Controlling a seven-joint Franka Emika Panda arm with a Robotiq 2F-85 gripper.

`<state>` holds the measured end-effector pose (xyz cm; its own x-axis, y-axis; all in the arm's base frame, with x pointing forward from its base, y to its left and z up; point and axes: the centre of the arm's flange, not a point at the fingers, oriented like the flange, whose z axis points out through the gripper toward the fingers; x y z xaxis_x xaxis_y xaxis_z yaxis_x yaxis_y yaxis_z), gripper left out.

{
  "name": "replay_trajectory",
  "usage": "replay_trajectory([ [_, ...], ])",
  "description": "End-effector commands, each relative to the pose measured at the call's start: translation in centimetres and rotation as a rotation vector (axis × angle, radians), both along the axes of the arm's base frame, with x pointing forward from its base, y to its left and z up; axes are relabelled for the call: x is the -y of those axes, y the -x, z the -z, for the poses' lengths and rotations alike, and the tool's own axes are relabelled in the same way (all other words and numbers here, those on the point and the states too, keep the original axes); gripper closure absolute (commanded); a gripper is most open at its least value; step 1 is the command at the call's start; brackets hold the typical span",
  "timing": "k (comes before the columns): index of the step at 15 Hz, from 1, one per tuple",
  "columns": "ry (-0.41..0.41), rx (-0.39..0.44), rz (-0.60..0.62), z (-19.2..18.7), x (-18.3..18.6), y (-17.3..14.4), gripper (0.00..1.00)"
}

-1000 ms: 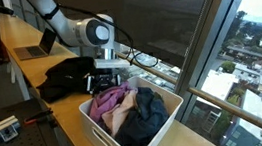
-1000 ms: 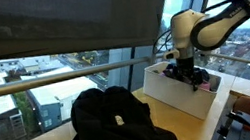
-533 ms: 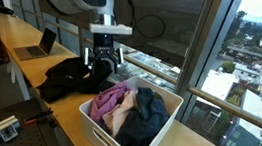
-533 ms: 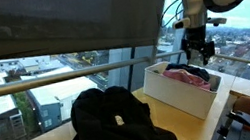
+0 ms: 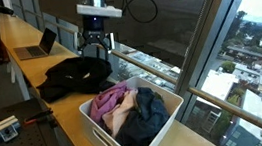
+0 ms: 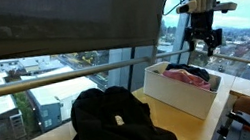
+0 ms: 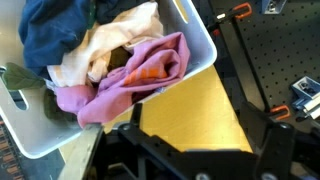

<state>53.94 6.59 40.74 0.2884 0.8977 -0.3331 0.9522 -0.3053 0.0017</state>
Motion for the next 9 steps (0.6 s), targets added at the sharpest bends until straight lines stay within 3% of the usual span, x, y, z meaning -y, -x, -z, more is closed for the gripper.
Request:
replay_trajectory([
  [1,-0.049,-0.014,-0.011,2.8,-1.8,0.4,0.34],
  [9,-0.104,-0.069,0.013,8.4,-2.8,-0.2,0.96],
])
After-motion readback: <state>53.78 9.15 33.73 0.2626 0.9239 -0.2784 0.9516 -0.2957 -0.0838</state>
